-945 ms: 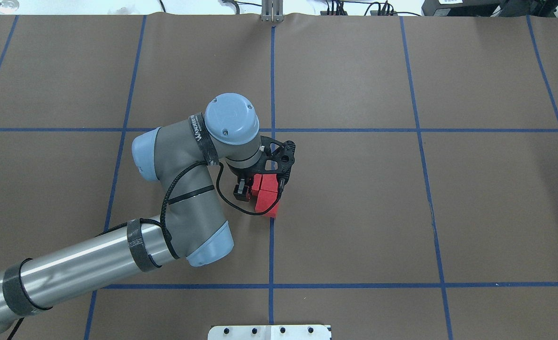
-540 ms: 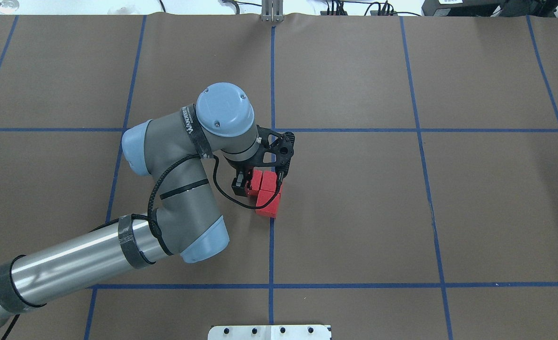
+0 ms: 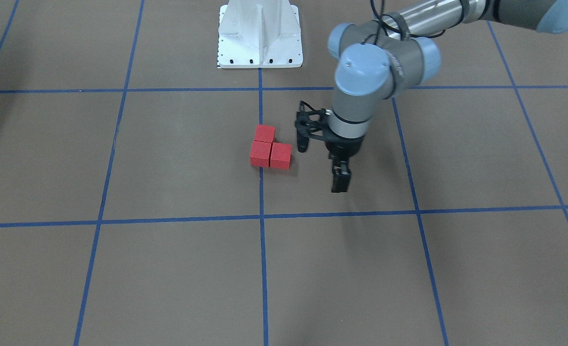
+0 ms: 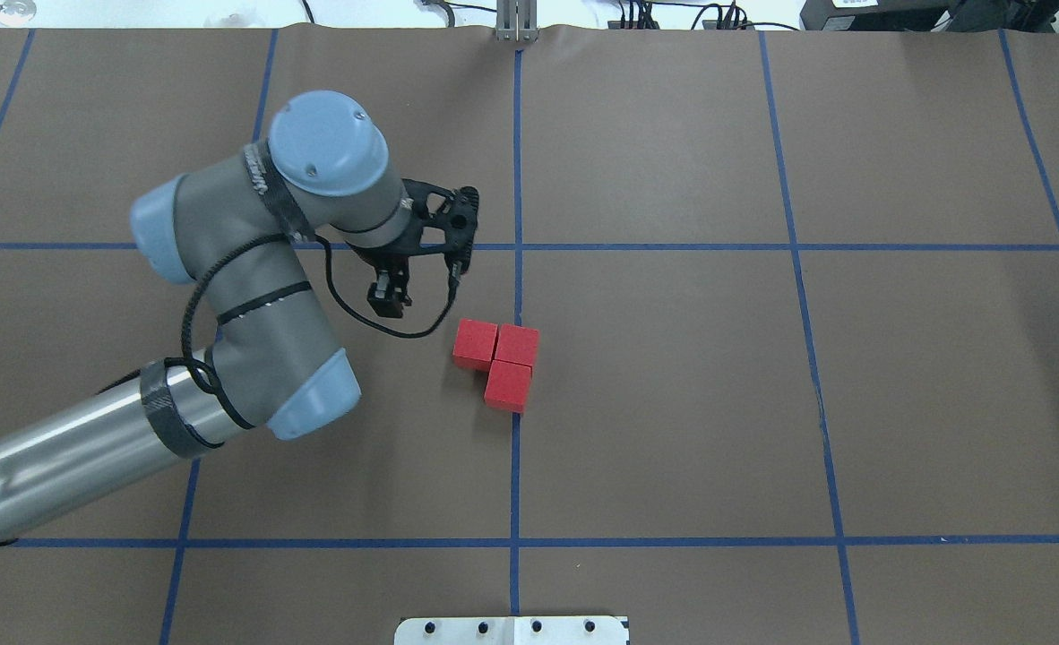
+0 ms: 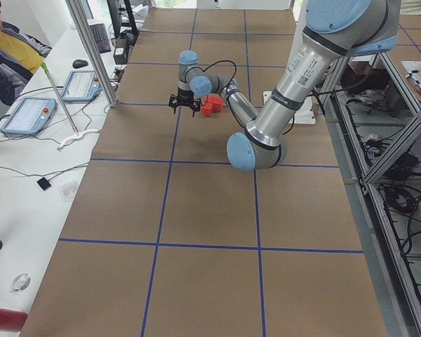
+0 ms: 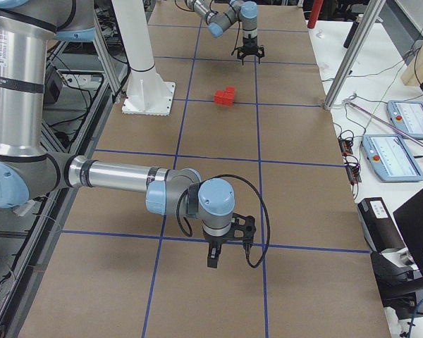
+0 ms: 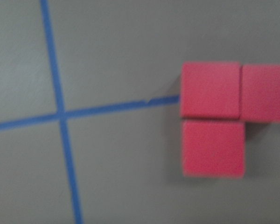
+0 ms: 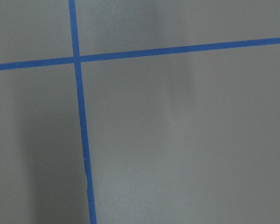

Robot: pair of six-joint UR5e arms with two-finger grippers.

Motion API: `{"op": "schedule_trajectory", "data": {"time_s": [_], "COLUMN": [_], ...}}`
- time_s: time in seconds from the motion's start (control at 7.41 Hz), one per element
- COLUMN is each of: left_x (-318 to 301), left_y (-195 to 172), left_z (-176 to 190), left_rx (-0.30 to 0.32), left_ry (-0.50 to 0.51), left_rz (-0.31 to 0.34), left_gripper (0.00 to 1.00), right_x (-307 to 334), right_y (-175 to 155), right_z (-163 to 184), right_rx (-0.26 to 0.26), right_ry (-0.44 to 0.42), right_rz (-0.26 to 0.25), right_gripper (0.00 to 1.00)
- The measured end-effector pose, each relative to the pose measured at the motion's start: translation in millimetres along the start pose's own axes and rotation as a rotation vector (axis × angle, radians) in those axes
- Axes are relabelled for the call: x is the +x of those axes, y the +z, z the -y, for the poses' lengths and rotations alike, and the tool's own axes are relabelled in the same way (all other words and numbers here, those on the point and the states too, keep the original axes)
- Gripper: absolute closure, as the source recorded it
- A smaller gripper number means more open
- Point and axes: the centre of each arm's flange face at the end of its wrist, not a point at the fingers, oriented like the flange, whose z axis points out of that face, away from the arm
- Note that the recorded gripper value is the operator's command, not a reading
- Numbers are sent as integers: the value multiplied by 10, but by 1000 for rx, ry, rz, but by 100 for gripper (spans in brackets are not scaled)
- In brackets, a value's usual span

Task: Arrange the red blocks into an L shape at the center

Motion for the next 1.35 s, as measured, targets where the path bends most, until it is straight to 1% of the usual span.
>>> {"op": "schedule_trajectory", "data": {"time_s": [0.14, 0.27, 0.41, 0.54, 0.68, 0.81, 0.95, 1.08, 1.22, 1.35], "left_x": [-252, -450, -560, -544, -425, -306, -227, -179, -85, 91], "left_y": [-5, -34, -128, -240, -314, -385, -516, -653, -751, -788], "left_z": [-701, -1559, -2453, -3289, -4035, -4635, -5098, -5418, -5678, -5916], "left_rx": [-35, -72, -101, -121, -142, -162, -169, -166, -142, -103], "left_ry": [-90, -204, -339, -500, -662, -783, -874, -950, -1034, -1122], "left_rz": [-11, -26, -37, -44, -52, -50, -35, -23, -36, -72], "left_gripper": [0, 0, 0, 0, 0, 0, 0, 0, 0, 0], "right_x": [7, 9, 12, 20, 26, 27, 26, 24, 21, 18], "right_y": [10, 15, 20, 28, 35, 37, 37, 34, 31, 28], "right_z": [-4, -5, -8, -12, -15, -14, -12, -8, -4, 0], "right_rx": [-2, -3, -5, -6, -8, -8, -7, -7, -6, -5], "right_ry": [1, 1, 0, 1, 2, 2, 1, 0, 0, 0], "right_rz": [0, 0, 0, 0, 0, 0, 0, 0, 0, 0], "right_gripper": [1, 1, 1, 1, 1, 1, 1, 1, 1, 1]}}
